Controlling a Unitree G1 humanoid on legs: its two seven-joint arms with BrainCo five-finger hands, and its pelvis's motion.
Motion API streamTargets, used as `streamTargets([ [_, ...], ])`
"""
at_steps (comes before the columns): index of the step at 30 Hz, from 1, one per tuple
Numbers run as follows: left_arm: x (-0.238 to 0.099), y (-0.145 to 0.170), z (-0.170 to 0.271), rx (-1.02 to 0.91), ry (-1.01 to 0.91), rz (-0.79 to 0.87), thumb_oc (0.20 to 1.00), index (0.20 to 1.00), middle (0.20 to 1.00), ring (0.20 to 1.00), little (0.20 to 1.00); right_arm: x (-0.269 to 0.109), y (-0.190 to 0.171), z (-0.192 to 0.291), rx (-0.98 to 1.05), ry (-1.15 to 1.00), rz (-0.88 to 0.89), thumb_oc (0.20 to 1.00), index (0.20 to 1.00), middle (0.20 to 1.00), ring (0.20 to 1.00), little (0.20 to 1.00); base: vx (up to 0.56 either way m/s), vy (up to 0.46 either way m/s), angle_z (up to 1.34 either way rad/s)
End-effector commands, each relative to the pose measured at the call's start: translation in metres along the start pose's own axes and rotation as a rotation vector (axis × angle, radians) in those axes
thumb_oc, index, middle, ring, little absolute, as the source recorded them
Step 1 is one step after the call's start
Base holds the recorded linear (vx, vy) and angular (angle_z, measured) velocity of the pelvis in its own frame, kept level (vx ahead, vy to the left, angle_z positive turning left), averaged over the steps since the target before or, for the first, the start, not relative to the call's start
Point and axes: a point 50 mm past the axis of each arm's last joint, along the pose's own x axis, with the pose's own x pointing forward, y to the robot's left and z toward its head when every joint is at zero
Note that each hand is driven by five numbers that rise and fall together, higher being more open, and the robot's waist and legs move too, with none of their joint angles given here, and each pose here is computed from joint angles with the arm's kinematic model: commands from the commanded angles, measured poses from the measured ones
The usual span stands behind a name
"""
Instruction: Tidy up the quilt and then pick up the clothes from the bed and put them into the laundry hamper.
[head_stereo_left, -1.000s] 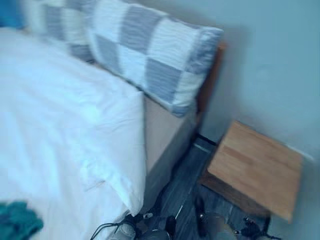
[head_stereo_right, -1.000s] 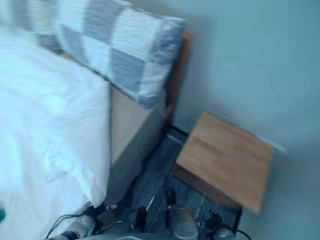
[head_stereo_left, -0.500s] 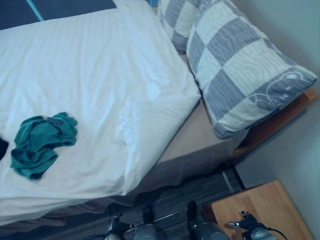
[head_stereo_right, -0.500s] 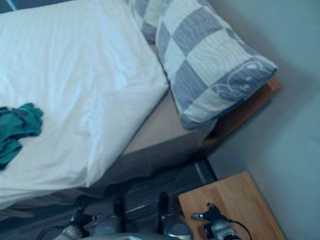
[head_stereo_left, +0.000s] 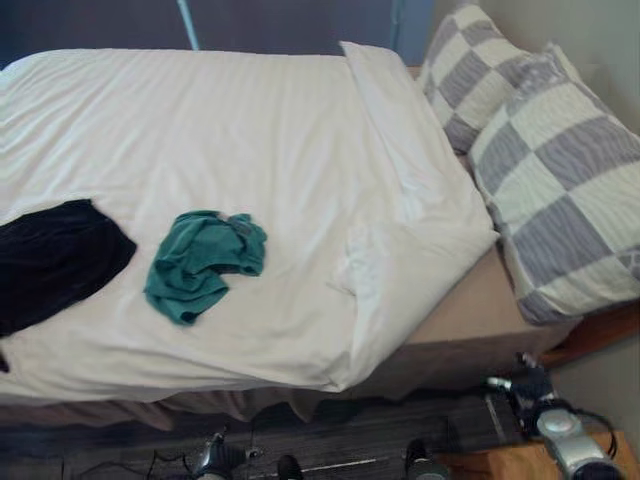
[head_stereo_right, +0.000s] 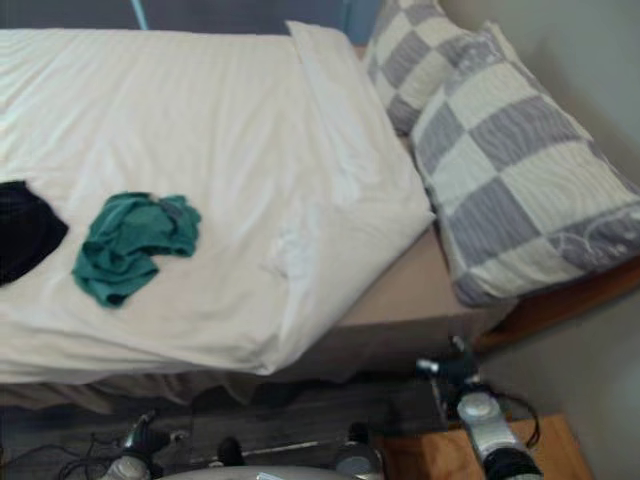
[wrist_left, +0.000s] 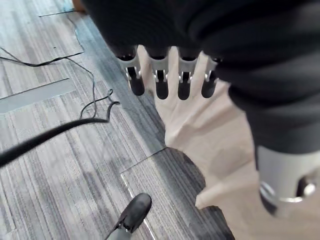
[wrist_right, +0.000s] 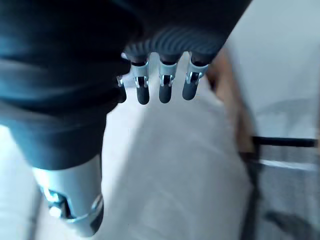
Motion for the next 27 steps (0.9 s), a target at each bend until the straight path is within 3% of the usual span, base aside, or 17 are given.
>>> streamTargets([
  [1,0.002,-0.008,0.021,0.080,-0.077,0.005,1.000,1.000,1.000,1.000,1.000,0.009,-0.060,0.098,-0.131,-0.424,-0.196,1.000,1.000,1.000,1.000,1.000,0.07,-0.011,0.17],
  [4,0.001,-0.015,0.019,0.152,-0.079,-0.017,1.000,1.000,1.000,1.000,1.000,-0.003,-0.071,0.118,-0.190,-0.544,-0.240,1.000,1.000,1.000,1.000,1.000,0.11,-0.019,0.61],
  [9,-0.003,-0.024,0.009,0.206,-0.050,-0.036,1.000,1.000,1.000,1.000,1.000,-0.006,-0.051,0.158,-0.166,-0.694,-0.173,1.000,1.000,1.000,1.000,1.000,0.05,-0.114,0.57],
  [15,-0.003,-0.028,0.017,0.221,-0.093,-0.024,1.000,1.000,1.000,1.000,1.000,0.000,-0.005,0.269,-0.195,-0.937,-0.088,1.000,1.000,1.000,1.000,1.000,-0.10,-0.119,-0.07],
  [18,-0.002,-0.025,0.025,0.229,-0.140,-0.001,1.000,1.000,1.000,1.000,1.000,0.011,-0.011,0.300,-0.252,-0.921,-0.154,1.000,1.000,1.000,1.000,1.000,-0.10,-0.074,0.17],
  [19,-0.002,-0.025,0.025,0.227,-0.141,-0.001,1.000,1.000,1.000,1.000,1.000,0.011,-0.011,0.301,-0.252,-0.923,-0.154,0.677,0.677,0.677,0.677,0.677,-0.10,-0.100,0.38],
  [20,-0.002,-0.027,0.030,0.238,-0.168,-0.003,1.000,1.000,1.000,1.000,1.000,0.021,-0.015,0.302,-0.308,-0.864,-0.190,0.200,0.200,0.200,0.200,0.200,-0.03,-0.045,0.36],
  [22,-0.003,-0.029,0.032,0.248,-0.179,-0.010,1.000,1.000,1.000,1.000,1.000,0.026,-0.019,0.301,-0.330,-0.835,-0.204,0.200,0.200,0.200,0.200,0.200,-0.03,-0.052,0.27],
  [27,-0.004,-0.039,0.033,0.277,-0.166,-0.032,1.000,1.000,1.000,1.000,1.000,0.049,-0.011,0.248,-0.281,-0.611,-0.166,0.200,0.200,0.200,0.200,0.200,0.01,-0.028,0.21],
])
